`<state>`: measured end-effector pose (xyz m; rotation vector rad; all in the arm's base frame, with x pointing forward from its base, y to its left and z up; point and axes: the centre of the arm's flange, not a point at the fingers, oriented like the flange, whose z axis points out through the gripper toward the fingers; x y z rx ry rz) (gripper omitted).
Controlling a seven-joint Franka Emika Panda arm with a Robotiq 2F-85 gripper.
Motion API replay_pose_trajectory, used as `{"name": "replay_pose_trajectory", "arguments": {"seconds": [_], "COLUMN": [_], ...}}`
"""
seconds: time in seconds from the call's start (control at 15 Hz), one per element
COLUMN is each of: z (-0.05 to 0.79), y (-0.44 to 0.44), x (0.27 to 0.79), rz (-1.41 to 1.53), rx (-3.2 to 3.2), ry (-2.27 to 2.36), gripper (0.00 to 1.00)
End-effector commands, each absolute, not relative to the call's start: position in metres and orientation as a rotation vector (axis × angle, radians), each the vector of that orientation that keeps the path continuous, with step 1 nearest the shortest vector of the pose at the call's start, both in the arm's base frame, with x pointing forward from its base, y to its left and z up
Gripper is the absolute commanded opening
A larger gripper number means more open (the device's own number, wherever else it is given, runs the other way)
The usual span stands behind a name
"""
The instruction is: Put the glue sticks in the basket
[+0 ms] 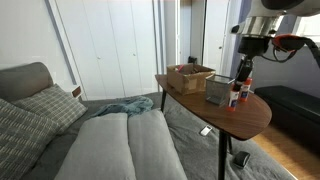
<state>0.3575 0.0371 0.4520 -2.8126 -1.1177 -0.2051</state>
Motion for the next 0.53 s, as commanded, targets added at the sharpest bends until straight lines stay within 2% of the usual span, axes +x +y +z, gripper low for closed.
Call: {"name": "replay_pose_trajectory", "arguments": {"seconds": [0.0,0.47], "z": [0.497,0.583], "y": [0.026,0.023], "x": [0.358,0.362], "rz": [-0.237,-0.311], "rx": [-2.840,-2.841], "ry": [-1.198,-1.385], "gripper": [0.08,0.08]}}
